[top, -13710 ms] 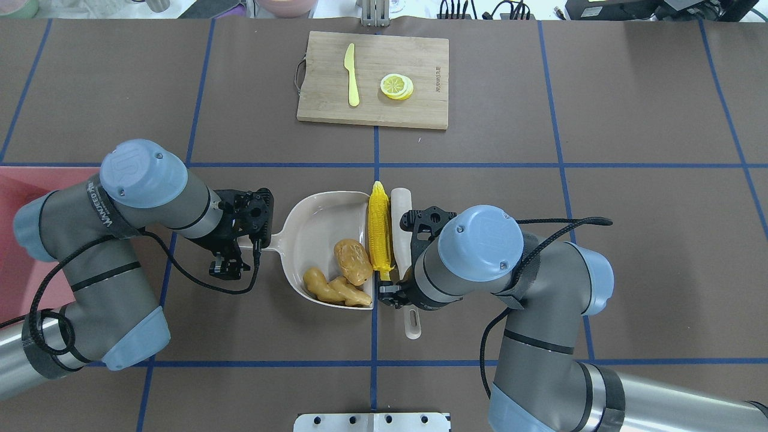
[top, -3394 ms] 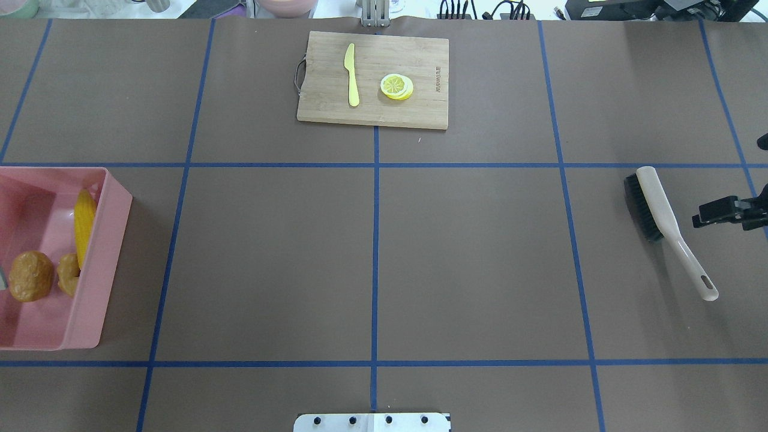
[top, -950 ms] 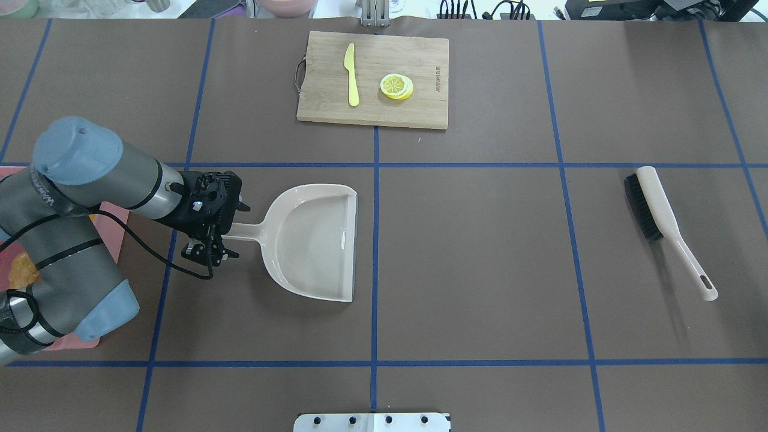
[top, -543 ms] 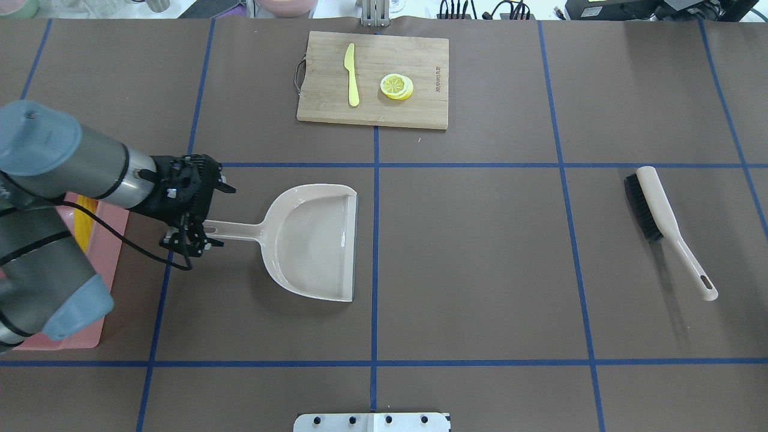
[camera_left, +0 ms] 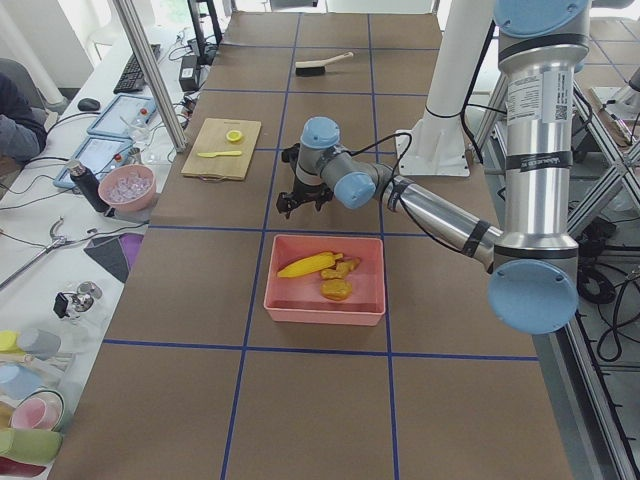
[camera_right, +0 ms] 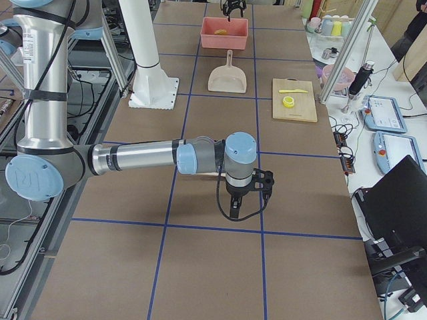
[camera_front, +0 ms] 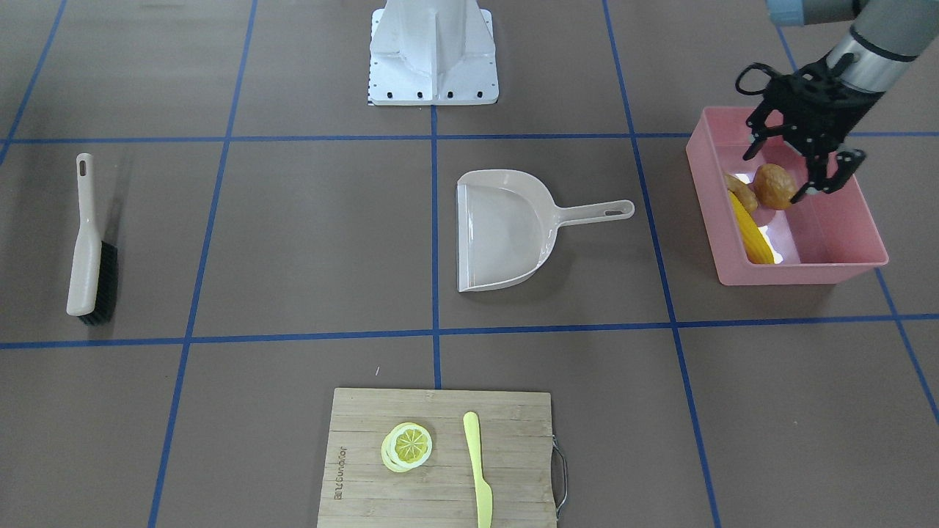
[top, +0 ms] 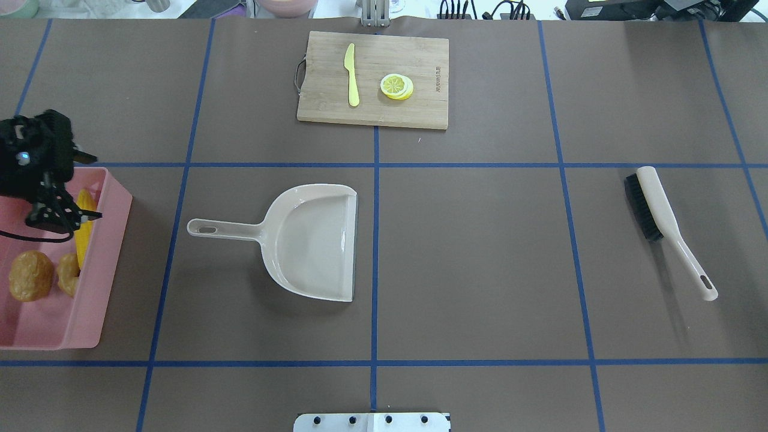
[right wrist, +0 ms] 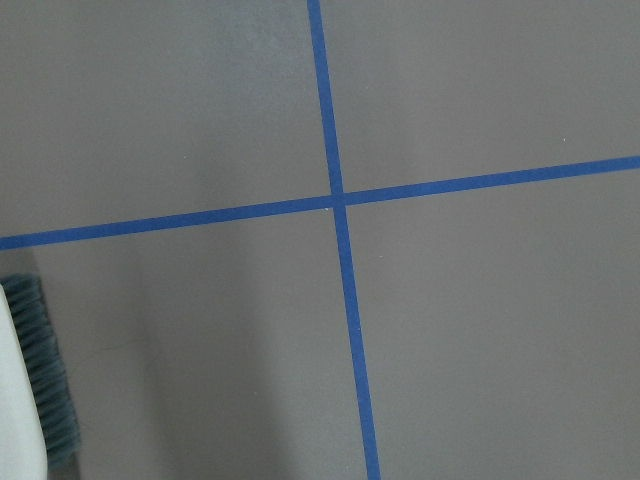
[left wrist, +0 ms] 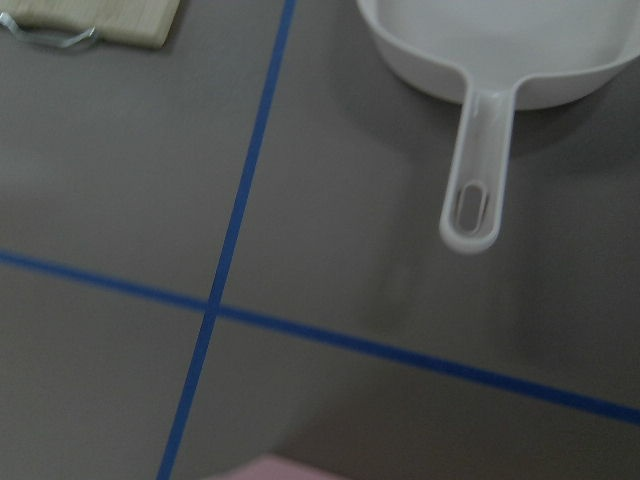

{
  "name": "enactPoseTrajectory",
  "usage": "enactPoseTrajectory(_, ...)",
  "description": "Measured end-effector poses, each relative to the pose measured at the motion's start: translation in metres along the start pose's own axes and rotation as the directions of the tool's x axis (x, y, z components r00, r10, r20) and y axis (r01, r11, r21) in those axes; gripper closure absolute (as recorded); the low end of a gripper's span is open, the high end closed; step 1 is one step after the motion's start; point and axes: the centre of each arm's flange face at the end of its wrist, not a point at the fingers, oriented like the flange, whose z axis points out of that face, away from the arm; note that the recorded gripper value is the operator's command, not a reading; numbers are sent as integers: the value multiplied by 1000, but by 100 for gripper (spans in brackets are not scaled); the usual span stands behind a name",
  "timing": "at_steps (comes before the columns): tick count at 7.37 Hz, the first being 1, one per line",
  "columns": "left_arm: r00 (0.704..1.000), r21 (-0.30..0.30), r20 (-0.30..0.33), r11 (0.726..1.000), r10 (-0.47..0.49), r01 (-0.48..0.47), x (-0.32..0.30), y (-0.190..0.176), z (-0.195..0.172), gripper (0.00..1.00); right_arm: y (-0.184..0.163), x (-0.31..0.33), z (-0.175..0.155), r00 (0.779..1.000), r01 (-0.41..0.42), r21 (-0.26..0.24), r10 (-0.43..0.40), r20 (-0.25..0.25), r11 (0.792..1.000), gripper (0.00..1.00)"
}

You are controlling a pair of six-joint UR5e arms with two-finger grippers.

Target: Sweep and dump trash into bin

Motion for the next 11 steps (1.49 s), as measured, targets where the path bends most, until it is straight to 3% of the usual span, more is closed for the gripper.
enactPoseTrajectory(1, 973, -31, -21, 973, -229, 228, -27, 48, -15, 2, -2, -2, 0, 1000, 3, 0, -3, 5, 1000, 0)
enactPoseTrajectory(2, 923, -49, -17, 922, -384, 383, -51, 97, -26, 2, -2, -4, -1, 1000, 6, -1, -6, 11, 1000, 0)
enactPoseTrajectory(4, 813, -63, 24, 811, -582, 582, -87, 186, -35, 2, -3, -6, 0, 1000, 9, -3, -9, 14, 1000, 0)
enactPoseTrajectory(6, 704, -45, 64, 703, -707, 710, -106, 252, -48, 2, -3, -7, 1, 1000, 11, -4, -11, 15, 1000, 0)
enactPoseTrajectory(8, 577, -101, 88, 569, -812, 816, -121, 277, -53, 2, -3, -7, 1, 1000, 11, -5, -11, 15, 1000, 0)
enactPoseTrajectory(9, 544, -122, 97, 533, -833, 837, -134, 269, -55, 2, -3, -7, 1, 1000, 11, -6, -11, 15, 1000, 0)
enactPoseTrajectory(11, 523, -123, 103, 510, -846, 851, -146, 261, -62, 2, -3, -8, 2, 1000, 13, -7, -13, 15, 1000, 0)
